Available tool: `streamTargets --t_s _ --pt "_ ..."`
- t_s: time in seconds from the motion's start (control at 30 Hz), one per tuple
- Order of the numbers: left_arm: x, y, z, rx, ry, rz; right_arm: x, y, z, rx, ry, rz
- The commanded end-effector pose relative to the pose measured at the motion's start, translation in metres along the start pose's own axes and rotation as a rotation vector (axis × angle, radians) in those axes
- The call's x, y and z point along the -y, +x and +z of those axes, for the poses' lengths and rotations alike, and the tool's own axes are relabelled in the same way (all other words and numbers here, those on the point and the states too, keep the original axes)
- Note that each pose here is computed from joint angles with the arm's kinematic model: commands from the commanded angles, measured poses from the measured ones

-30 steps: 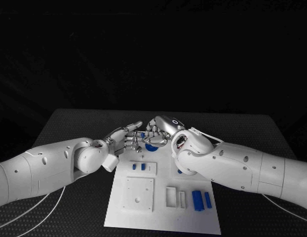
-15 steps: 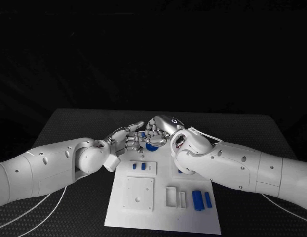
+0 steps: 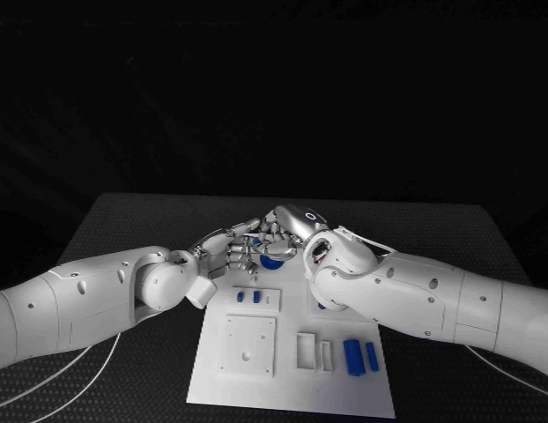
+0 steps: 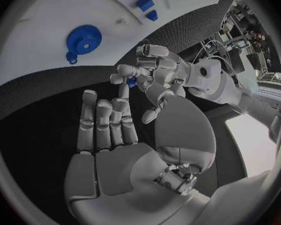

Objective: Assemble the parts on the task board

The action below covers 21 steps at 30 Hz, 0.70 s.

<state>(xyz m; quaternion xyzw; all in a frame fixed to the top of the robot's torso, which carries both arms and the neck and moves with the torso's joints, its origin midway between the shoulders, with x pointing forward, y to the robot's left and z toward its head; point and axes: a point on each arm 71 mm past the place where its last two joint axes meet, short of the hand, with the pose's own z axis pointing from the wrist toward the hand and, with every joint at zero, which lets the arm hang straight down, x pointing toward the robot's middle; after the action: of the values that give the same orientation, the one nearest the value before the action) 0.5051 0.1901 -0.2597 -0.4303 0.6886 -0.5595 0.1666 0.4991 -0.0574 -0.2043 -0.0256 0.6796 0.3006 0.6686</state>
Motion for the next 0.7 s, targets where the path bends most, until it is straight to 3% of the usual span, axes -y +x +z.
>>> streamTargets --t_s 0.03,0.7 --pt "0.0011 0.0028 0.0006 -0.014 0.008 -0.002 0.0004 0.0003 0.0000 0.005 0.002 -0.010" --pt "0.0009 0.0033 0.0004 -0.014 0.006 -0.002 -0.0024 0.0031 0.0002 -0.015 0.000 -0.015"
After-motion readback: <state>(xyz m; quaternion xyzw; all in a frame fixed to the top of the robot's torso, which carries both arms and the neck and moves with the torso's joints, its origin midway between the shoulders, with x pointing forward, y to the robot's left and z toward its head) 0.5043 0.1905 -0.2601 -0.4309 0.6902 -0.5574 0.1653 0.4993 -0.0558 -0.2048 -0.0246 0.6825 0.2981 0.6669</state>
